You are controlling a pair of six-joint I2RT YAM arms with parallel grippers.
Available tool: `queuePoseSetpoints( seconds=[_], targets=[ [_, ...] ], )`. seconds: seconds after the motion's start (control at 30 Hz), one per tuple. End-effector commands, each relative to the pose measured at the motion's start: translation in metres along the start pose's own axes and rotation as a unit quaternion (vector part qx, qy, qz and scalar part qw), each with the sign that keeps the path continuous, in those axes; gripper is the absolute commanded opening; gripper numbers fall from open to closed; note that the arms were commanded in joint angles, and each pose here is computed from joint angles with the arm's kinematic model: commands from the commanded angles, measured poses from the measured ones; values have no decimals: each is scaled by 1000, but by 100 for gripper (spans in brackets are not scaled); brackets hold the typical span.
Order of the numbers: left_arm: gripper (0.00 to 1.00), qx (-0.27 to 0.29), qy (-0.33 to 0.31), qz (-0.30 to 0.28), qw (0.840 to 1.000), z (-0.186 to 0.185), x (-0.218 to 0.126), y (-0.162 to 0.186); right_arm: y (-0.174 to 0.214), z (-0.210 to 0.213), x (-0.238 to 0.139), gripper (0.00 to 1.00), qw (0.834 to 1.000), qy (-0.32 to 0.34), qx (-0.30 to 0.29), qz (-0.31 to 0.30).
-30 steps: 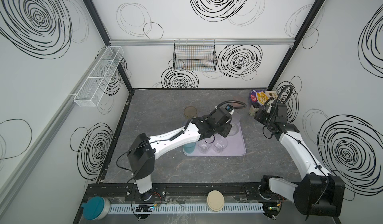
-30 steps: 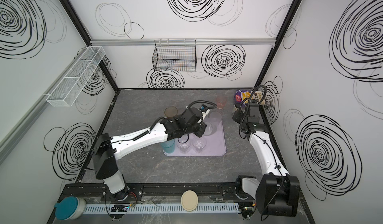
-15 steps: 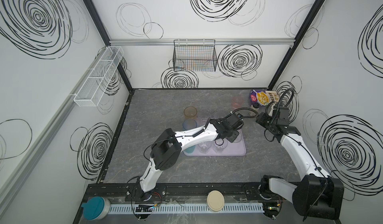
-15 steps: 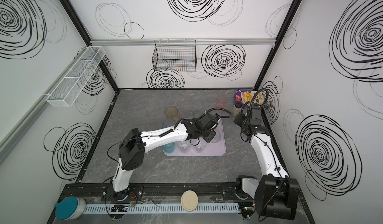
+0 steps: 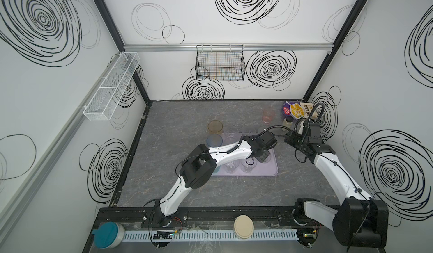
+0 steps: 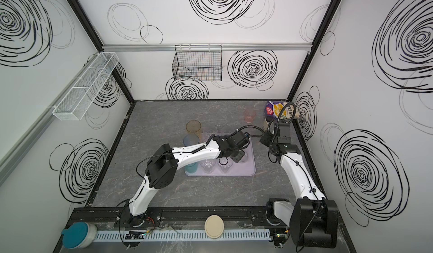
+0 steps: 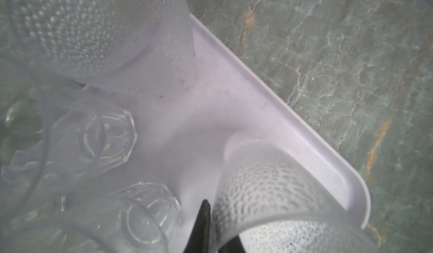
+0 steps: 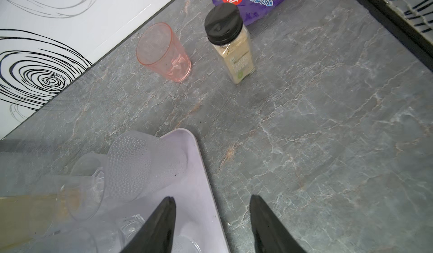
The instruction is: Place the glasses into the tray
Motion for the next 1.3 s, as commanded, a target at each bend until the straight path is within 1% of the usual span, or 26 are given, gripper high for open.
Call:
queuePoseSetpoints(
  seconds=[0.0, 0.33, 0.57, 0.77, 1.07, 1.17, 1.27],
  targets=[
    [10, 0, -6, -12, 1000, 4, -1, -10, -4, 5, -2, 56, 1000, -1, -9, -9],
    [21, -9, -2, -14, 1000, 9, -2, -14, 6, 9, 2, 56, 1000, -5, -14, -1],
    [25, -15, 2, -28, 999, 10, -16, -23, 7, 14, 1, 56, 1000, -9, -18, 0],
    [32, -22, 15, -55, 998, 13, -39, -35, 16, 20, -2, 56, 999, -6, -29, 13],
    [38, -34, 38, -98, 994, 18, -74, -52, 55, 23, -5, 56, 997, -13, -43, 63],
    [39, -43, 38, -116, 992, 28, -96, -54, 72, 36, -5, 57, 994, -29, -62, 86],
    [41, -55, 31, -156, 986, 47, -130, -52, 90, 48, 1, 57, 990, -29, -81, 108]
  ],
)
Point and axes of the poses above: each gripper's point midway between its finger pads, its own x axis out along the fingers, its own z axis along the line the jaws close on, y = z × x, the point moved 6 cm from there along -x, back along the fingers, and after that the axes turned 5 degrees about -x, right-handed, at the moved point
